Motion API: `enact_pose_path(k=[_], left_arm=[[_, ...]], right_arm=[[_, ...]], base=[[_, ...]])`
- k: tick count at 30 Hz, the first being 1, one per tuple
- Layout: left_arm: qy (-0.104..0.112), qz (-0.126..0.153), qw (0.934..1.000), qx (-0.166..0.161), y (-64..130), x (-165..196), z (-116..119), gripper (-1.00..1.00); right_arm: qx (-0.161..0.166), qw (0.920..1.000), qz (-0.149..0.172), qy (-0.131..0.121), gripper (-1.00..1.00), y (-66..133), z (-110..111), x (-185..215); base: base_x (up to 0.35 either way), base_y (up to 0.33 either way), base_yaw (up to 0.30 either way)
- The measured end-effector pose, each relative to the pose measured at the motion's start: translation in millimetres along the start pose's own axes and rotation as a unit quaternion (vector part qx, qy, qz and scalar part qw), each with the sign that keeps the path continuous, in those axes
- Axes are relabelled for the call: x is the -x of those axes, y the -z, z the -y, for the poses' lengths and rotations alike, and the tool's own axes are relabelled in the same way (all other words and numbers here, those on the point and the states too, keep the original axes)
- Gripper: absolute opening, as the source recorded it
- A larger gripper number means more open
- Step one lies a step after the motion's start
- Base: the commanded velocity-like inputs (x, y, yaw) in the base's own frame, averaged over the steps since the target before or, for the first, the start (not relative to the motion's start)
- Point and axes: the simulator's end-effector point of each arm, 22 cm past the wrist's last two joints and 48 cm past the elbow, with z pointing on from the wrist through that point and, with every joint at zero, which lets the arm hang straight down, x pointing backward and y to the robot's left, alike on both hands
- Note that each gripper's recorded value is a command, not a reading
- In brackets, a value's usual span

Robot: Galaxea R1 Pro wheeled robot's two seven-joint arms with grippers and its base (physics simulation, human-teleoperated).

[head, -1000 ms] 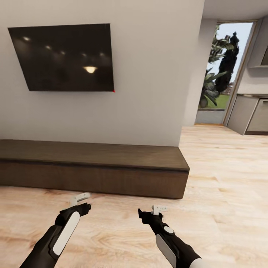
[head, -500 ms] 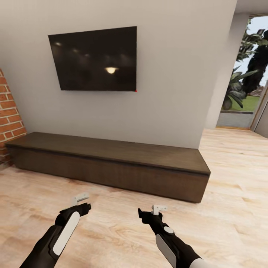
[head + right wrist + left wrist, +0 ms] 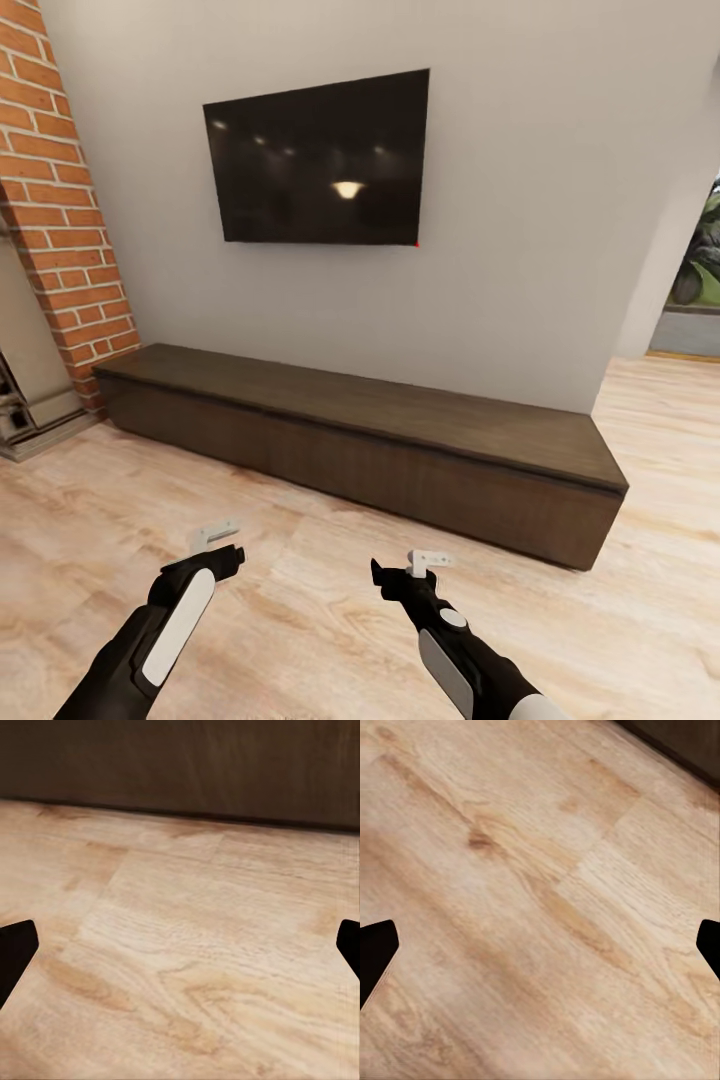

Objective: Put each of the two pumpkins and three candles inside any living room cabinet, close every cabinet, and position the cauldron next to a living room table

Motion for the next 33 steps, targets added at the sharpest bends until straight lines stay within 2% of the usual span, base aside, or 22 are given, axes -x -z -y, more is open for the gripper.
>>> enact_pose_path(k=[33], left_arm=[[-0.002,-0.005,1.0000,0.002,-2.0,-4.3,-1.2,1.00]], right_arm=[[0.002,1.0000,0.001,0.003,1.00,0.0,-1.2,0.3]], base=[[0.000,0.000,0.292]])
